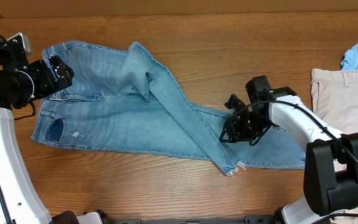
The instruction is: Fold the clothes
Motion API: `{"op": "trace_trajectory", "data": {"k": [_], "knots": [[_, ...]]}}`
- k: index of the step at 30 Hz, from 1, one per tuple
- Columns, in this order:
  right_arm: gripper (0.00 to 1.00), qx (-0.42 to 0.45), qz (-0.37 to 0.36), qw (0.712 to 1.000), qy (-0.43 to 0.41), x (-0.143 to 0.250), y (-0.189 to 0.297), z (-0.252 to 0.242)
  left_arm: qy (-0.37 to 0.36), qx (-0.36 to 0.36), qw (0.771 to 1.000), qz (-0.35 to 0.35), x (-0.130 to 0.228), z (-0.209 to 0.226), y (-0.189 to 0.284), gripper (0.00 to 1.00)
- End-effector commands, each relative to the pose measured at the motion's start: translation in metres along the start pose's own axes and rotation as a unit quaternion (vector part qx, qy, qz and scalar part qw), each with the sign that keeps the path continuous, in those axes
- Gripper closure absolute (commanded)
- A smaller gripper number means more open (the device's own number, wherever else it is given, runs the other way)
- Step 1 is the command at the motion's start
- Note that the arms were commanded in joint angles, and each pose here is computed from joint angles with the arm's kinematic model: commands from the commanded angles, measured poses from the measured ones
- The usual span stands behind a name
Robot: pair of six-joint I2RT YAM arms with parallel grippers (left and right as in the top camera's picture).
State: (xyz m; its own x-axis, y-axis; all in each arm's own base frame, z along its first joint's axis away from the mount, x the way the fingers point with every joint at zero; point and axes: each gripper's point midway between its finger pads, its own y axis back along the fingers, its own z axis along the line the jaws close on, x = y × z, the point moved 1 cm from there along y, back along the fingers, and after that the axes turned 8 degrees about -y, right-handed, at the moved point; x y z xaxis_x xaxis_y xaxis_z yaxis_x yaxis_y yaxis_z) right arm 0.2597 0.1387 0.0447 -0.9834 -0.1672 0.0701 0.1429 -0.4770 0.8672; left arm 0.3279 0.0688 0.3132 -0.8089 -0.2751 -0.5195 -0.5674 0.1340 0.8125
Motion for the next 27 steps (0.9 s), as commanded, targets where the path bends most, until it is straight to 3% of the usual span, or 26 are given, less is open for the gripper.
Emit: {"op": "trace_trajectory", "data": {"k": [1, 13, 24, 27], "knots": [[0.59, -0.008, -0.002, 1.0, 0.03, 0.0, -0.008, 0.016, -0.002, 0.006, 1.0, -0.005, -0.003, -0.002, 0.001, 0.0], [0.59, 0.024, -0.042, 0.997, 0.059, -0.02, -0.013, 0.018, -0.002, 0.006, 1.0, -0.005, -0.003, -0.002, 0.001, 0.0], [0.61, 0.02, -0.041, 0.998, 0.04, -0.014, -0.029, 0.009, -0.002, 0.006, 1.0, -0.005, -0.003, -0.002, 0.001, 0.0], [0.56, 0.02, -0.04, 0.998, 0.036, -0.014, -0.029, 0.008, -0.002, 0.006, 1.0, -0.005, -0.003, -0.002, 0.001, 0.0]]}}
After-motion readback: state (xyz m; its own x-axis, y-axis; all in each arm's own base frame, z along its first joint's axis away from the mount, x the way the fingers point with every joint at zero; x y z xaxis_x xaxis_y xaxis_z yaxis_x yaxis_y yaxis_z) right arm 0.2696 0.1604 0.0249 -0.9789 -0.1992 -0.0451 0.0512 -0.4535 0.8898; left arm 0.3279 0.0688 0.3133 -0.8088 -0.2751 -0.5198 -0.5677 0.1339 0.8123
